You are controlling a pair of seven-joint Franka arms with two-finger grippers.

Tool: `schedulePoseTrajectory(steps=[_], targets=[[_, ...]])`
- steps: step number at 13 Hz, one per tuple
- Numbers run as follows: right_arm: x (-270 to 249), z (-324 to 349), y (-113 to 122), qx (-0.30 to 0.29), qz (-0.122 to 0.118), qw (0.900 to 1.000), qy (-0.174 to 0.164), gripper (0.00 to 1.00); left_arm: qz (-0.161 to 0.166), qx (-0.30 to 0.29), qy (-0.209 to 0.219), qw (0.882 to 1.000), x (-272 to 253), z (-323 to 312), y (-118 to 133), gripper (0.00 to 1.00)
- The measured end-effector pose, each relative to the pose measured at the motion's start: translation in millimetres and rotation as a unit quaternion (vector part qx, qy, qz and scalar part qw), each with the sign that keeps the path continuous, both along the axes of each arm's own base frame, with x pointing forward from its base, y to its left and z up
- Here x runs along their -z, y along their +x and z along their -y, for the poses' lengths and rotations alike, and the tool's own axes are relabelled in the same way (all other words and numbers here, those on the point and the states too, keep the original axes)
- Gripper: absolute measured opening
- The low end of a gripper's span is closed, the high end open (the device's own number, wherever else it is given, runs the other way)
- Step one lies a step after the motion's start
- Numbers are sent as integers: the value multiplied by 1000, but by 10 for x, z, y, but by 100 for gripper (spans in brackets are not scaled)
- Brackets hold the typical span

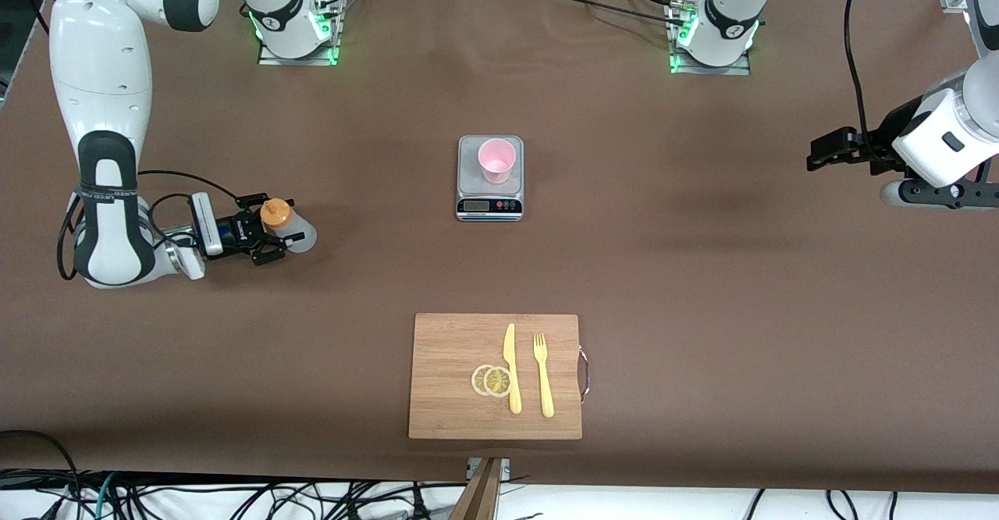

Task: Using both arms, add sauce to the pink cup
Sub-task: 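Set the bottle down and open the right gripper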

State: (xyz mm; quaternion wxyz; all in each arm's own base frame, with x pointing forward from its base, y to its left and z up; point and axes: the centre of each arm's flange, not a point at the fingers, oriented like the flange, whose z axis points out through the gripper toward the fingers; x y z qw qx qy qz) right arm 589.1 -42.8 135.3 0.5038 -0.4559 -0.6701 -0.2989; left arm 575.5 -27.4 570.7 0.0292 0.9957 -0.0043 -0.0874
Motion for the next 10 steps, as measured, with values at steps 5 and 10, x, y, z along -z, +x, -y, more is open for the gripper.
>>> schedulePoseTrajectory(steps=[5,10], targets=[[-214,795,-88,26,-24,997,-66,100,0,0,0,1000,0,0,0,100],[-1120,1133,265,83,-91,975,-184,100,0,0,0,1000,0,1,0,100]])
